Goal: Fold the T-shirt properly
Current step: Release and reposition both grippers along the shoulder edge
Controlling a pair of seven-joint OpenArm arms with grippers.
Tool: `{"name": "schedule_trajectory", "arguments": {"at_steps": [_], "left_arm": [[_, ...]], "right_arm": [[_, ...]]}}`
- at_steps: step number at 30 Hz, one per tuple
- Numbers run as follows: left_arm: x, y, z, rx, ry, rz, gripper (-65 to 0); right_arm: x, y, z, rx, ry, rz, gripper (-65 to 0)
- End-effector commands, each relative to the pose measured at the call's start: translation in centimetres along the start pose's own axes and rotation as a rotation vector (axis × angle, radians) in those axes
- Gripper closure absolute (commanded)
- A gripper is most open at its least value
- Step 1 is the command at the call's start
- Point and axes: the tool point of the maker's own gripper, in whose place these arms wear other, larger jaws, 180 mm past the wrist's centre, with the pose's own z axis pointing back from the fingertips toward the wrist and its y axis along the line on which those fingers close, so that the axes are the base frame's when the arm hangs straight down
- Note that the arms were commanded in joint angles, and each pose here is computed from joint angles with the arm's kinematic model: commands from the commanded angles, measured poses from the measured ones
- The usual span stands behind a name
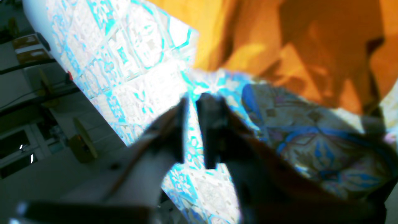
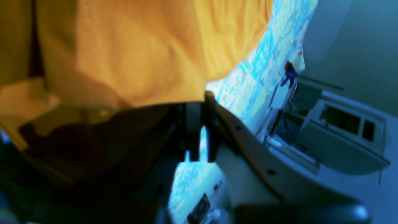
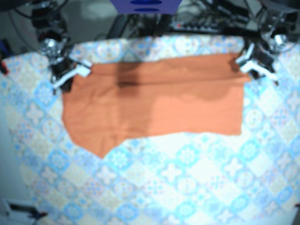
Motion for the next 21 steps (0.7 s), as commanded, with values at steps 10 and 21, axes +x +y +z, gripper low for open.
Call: {"name": "schedule_trajectory", "arguments": {"at_steps": [10,21], "left_arm": [[-0.27,1.62,0.09,0.047,0.001,-0.016,-33.2],[-0.19,1.93,0.16,0.055,0.001,-0.015,-35.9]], "right_arm": [[-0.23,-1.15,0.01,-0.036,0.000,0.011,-37.1],[-0.63,-1.21,0.08,-0.038,0.013,0.012,-64.0]]}}
